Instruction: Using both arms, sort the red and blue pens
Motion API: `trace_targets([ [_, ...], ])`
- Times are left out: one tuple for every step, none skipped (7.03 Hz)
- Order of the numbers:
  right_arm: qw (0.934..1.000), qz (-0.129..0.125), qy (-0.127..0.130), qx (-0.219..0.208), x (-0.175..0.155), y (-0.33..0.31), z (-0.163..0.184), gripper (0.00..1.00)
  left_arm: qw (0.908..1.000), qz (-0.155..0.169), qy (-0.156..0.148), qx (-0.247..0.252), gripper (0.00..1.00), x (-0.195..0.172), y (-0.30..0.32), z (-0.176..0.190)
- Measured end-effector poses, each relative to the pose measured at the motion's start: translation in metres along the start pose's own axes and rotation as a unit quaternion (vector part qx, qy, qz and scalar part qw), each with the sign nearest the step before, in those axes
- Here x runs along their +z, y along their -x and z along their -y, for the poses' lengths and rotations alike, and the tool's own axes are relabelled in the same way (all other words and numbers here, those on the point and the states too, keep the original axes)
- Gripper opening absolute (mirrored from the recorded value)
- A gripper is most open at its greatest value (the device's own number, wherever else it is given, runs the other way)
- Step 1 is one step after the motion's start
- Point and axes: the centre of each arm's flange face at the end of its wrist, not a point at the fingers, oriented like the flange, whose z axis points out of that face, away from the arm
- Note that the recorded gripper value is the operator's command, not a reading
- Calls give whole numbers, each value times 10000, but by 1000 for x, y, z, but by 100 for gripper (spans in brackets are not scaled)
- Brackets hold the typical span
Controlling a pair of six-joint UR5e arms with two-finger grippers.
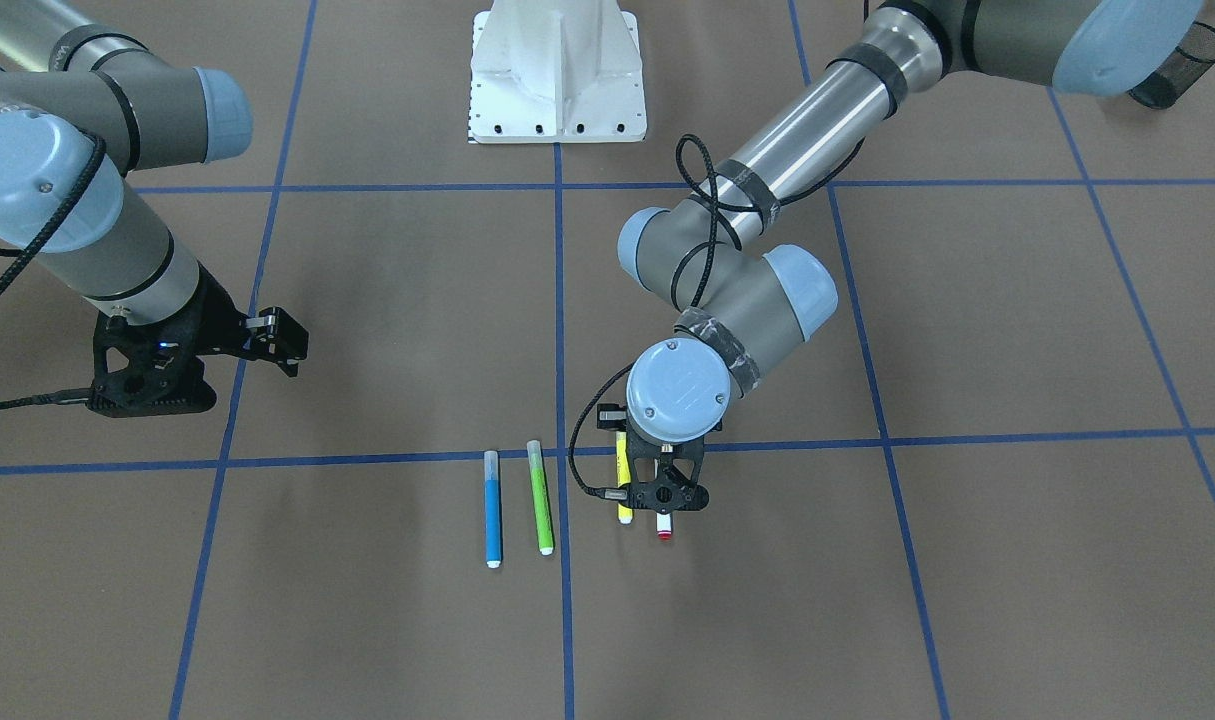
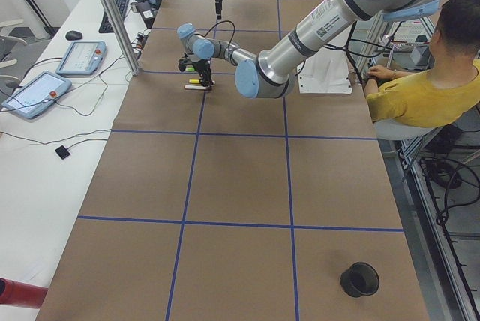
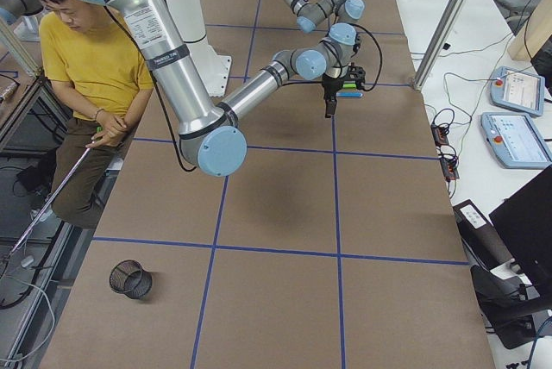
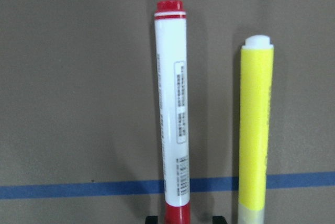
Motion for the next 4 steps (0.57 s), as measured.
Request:
trace_targets([
  [10000,-1,0,1,0,0,0,100,10000,4,4,-7,34,1,1,0],
  [10000,-3,-3,1,0,0,0,100,10000,7,8,-11,34,2,2,0],
  [10000,-2,-6,-1,0,0,0,100,10000,12,12,-15,34,2,2,0],
  [10000,0,-9,-3,-1,1,0,100,10000,14,14,-18,31,3,3,0],
])
